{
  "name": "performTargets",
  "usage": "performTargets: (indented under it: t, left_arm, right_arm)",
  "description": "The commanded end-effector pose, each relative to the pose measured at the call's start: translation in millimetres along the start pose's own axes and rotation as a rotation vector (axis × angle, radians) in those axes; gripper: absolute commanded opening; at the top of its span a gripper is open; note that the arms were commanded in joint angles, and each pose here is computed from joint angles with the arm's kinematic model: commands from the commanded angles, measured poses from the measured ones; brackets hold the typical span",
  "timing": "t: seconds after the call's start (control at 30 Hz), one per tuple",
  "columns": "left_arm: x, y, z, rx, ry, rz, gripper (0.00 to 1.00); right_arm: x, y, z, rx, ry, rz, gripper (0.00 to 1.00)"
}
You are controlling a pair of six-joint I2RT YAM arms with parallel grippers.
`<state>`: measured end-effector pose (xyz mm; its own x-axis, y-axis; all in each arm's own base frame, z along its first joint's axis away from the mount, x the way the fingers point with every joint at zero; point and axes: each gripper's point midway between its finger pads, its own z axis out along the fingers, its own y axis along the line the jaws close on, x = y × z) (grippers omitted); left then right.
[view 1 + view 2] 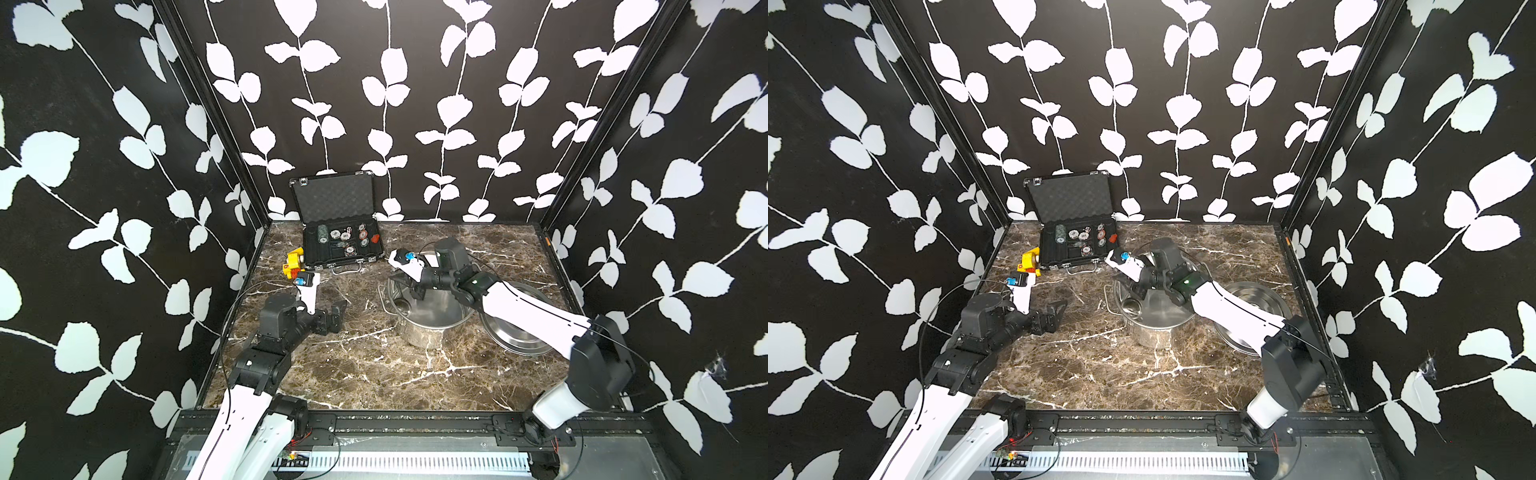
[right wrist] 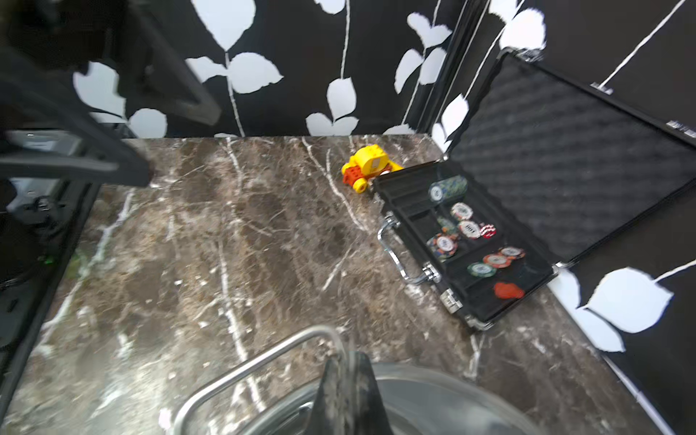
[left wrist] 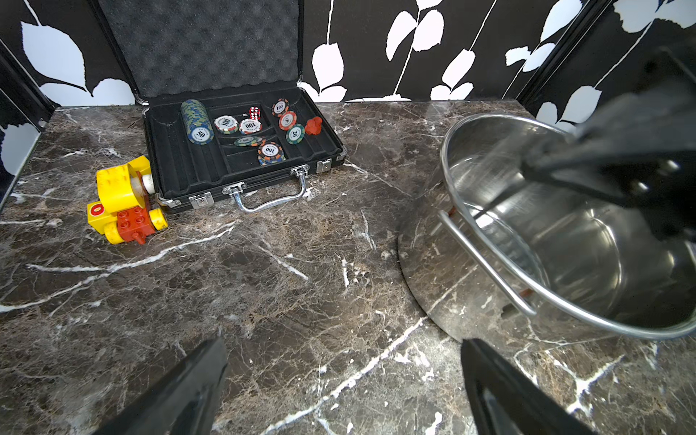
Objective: Stir the soup with a spoon
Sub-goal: Stir the soup in the pan with a stick.
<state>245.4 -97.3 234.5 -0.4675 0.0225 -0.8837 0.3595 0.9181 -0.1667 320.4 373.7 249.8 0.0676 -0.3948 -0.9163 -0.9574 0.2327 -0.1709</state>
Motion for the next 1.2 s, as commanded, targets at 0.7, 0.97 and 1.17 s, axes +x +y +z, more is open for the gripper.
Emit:
performTargets:
  t: [0.7, 0.97, 1.17]
  left_arm:
    - [-1.2, -2.1, 1.5, 0.013, -0.012, 0.015, 0.99]
    - [-0.8, -1.6, 1.7, 0.01, -0.01, 0.015, 0.99]
    - [-0.2, -1.3, 1.1, 0.008, -0.01, 0.014, 0.99]
  right_arm:
    - [60.3, -86.1, -153.6, 0.42, -0.001, 0.146, 0.0]
    - [68.5, -25.7, -170.4, 0.329, -0.012, 0.224, 0.0]
    - [55.8, 17.9, -176.3, 0.265, -0.027, 0.227, 0.0]
